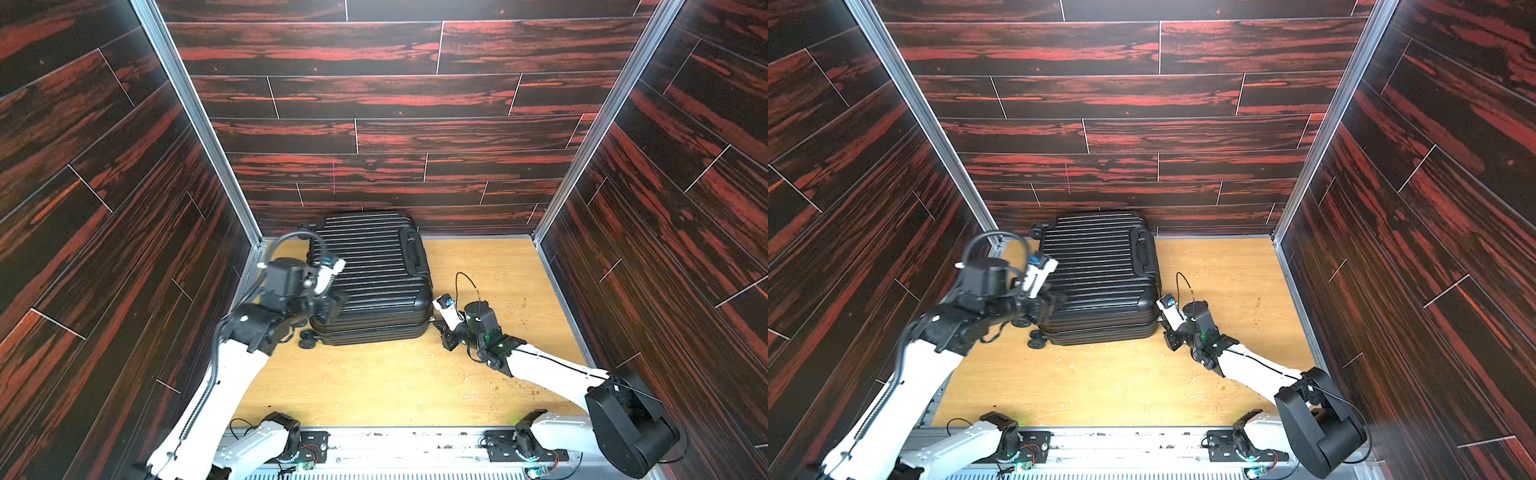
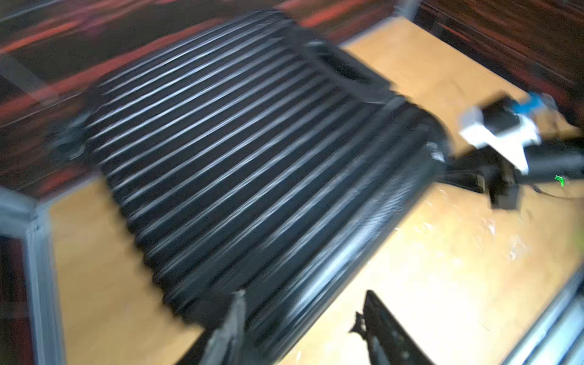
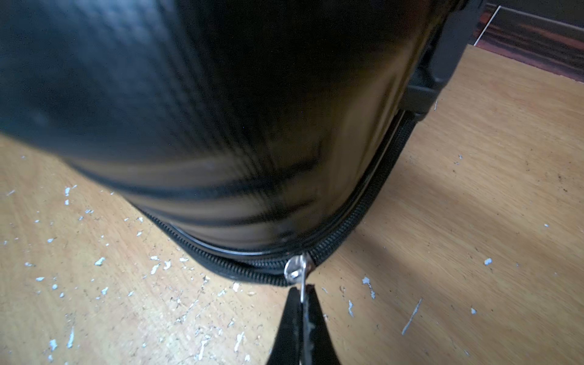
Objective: Close the suitcase zippers
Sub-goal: Adjust the suitcase at the center of the board, then zip the zipper on the suitcase.
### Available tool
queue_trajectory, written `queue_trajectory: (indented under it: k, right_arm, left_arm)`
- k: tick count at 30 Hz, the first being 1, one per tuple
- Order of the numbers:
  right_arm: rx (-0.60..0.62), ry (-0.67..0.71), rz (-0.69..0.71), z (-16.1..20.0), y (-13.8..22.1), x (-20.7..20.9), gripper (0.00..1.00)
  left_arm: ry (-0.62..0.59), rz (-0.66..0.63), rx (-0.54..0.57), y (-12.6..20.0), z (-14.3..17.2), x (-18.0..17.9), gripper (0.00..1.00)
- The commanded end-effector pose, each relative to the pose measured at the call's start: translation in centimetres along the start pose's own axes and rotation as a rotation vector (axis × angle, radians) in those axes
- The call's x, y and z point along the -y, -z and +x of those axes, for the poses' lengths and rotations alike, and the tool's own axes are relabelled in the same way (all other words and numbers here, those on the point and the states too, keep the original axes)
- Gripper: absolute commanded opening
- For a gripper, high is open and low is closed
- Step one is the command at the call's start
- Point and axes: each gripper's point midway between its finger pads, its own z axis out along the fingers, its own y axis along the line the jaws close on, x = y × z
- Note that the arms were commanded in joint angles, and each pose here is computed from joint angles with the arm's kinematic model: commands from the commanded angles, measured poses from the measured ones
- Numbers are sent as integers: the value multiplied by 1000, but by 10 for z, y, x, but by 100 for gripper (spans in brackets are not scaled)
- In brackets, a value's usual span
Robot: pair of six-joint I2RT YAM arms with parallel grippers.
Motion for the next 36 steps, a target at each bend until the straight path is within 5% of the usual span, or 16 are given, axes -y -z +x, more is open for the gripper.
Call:
queue_trajectory:
  k: [1, 7, 21, 36]
  right_arm:
    - [53, 4, -31, -15, -2, -5, 0]
    - [51, 1, -35, -15, -3, -5, 0]
    - [50, 2, -50, -13, -3, -8, 0]
    - [67, 5, -91, -14, 9, -17, 0]
  left_arm:
    - [-253, 85, 18, -12, -15, 27, 70]
    - [-446, 224, 0, -44, -23, 68, 79]
    - [-625, 291, -192, -112, -13, 88, 81]
    - [-606, 36, -280, -158, -19, 48, 81]
